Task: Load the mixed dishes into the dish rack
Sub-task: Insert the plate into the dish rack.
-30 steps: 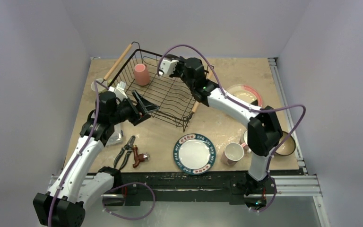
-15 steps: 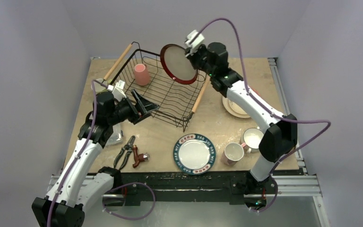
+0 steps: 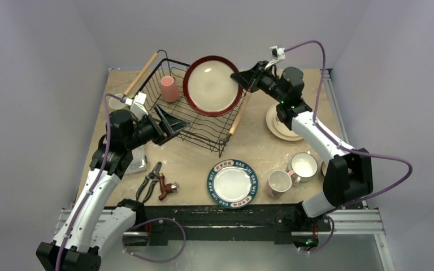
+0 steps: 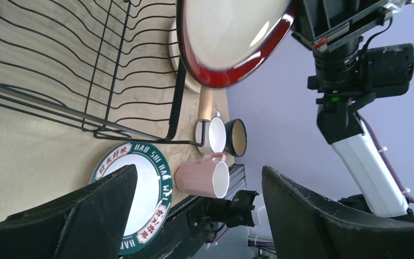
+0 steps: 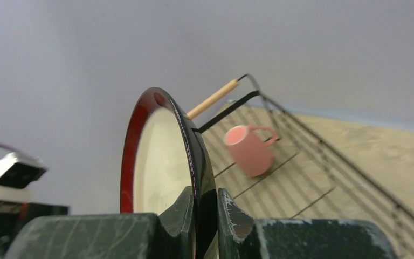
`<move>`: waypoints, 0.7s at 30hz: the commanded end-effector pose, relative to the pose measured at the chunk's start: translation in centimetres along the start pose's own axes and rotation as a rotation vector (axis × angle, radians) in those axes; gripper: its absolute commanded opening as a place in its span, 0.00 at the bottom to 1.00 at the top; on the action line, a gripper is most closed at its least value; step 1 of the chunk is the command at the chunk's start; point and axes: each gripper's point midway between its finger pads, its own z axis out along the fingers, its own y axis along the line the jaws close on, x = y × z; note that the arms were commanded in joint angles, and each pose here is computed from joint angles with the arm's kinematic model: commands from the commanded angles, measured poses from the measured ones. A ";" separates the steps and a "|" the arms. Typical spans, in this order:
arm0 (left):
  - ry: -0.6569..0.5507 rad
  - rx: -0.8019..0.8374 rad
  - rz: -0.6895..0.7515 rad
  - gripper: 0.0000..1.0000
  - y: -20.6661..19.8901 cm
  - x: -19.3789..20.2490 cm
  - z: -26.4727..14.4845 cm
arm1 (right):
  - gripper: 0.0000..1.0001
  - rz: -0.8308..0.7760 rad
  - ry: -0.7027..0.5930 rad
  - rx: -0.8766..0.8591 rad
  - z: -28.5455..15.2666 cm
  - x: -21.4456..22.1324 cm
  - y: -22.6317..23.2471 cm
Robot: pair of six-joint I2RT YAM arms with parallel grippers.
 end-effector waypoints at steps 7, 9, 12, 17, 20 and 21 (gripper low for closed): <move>-0.061 0.099 0.036 0.84 -4.4 -2.3 -0.7 | 0.00 0.291 -0.172 -0.435 -3.9 -4.8 10.2; -0.064 0.105 0.030 0.82 -4.6 -2.4 -0.6 | 0.00 0.307 -0.160 -0.439 -3.9 -4.3 10.3; -0.067 0.111 0.026 0.79 -4.8 -2.5 -0.6 | 0.00 0.321 -0.149 -0.437 -4.1 -3.5 10.2; -0.054 0.121 0.029 0.76 -5.1 -2.6 -0.3 | 0.00 0.334 -0.137 -0.442 -4.2 -2.7 10.4; -0.033 0.123 0.028 0.72 -5.1 -2.3 0.0 | 0.00 0.346 -0.121 -0.453 -4.0 -2.0 10.8; -0.031 0.124 0.031 0.71 -5.1 -2.2 0.1 | 0.00 0.349 -0.116 -0.459 -4.0 -1.8 11.0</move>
